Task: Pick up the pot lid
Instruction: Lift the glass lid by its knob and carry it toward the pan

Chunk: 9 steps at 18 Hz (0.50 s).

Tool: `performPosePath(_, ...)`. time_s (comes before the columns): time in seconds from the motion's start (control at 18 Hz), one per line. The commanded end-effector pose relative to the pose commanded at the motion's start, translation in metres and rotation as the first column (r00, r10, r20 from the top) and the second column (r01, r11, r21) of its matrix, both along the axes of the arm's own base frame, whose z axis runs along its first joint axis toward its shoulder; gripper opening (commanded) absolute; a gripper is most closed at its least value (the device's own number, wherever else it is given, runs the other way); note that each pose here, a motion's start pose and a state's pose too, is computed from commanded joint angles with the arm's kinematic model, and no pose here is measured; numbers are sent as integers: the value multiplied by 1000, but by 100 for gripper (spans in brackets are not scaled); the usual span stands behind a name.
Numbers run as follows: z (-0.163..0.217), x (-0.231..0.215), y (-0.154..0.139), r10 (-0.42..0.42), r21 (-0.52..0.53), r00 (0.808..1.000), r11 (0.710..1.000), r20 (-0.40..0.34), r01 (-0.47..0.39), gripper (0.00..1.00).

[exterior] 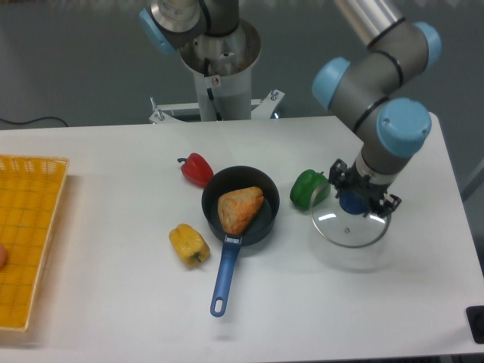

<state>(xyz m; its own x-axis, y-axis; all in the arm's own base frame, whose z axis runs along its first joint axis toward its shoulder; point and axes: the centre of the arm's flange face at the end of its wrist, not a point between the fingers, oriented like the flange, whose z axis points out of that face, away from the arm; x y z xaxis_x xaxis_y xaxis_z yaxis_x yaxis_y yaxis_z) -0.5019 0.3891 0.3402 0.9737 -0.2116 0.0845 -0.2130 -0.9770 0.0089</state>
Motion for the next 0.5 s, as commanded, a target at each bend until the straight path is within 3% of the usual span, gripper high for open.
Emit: performPosePath(0.5, 23, 27, 15, -9, 25, 1000, 1000, -3, 9, 44)
